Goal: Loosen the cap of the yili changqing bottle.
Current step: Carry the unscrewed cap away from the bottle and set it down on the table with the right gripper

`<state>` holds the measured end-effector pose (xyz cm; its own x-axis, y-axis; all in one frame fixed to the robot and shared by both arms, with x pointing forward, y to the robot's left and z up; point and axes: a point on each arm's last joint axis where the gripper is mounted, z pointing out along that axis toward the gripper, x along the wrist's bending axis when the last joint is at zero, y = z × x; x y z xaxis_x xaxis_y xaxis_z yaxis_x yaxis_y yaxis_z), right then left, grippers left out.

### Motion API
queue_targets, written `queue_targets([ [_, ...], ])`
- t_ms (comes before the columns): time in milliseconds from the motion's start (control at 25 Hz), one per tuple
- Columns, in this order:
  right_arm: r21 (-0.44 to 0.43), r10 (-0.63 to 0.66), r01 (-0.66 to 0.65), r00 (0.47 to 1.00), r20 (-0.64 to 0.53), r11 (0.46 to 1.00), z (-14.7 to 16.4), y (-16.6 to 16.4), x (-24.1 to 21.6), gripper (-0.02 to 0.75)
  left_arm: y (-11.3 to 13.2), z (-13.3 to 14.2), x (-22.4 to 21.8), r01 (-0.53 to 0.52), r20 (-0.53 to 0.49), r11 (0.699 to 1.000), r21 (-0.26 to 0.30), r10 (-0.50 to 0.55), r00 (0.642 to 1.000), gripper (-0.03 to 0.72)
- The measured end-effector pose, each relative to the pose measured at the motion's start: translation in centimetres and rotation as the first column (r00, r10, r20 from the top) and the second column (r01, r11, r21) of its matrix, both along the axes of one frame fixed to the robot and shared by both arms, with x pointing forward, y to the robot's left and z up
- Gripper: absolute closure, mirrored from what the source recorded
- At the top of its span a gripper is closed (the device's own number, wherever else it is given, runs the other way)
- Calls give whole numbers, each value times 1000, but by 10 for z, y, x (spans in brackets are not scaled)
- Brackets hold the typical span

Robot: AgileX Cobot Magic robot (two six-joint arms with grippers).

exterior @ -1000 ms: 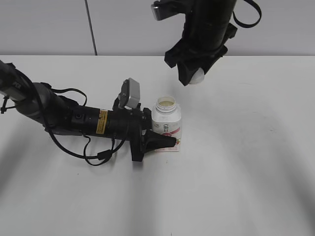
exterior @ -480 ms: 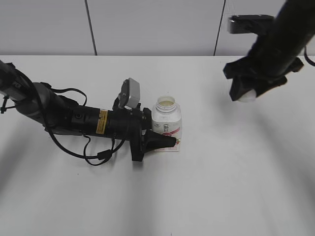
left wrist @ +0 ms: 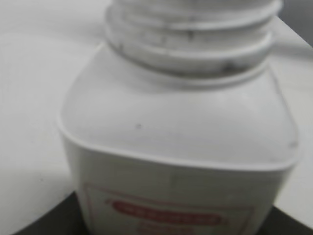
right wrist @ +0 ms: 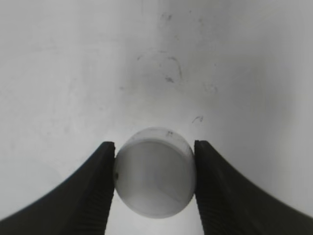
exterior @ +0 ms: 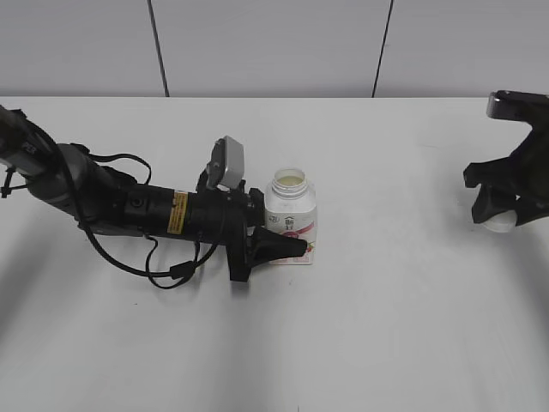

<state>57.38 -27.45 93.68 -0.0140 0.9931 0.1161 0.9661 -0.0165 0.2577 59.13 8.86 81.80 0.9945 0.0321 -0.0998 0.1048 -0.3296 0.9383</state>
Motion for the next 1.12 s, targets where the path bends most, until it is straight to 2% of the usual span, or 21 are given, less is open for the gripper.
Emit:
queue_targets([
  [360,-15,-11,10,1000,-16,1000,-36,-1,10,350,0,0,0,1,0,1000,2,-1,1000,312],
  [760,-23,-10,11,1000,23,1000,-37,-2,14,350,0,0,0,1,0,1000,2,-1,1000,312],
  [1120,-21,-16,16,1000,8,1000,-45,-2,15,350,0,0,0,1,0,1000,2,-1,1000,312],
])
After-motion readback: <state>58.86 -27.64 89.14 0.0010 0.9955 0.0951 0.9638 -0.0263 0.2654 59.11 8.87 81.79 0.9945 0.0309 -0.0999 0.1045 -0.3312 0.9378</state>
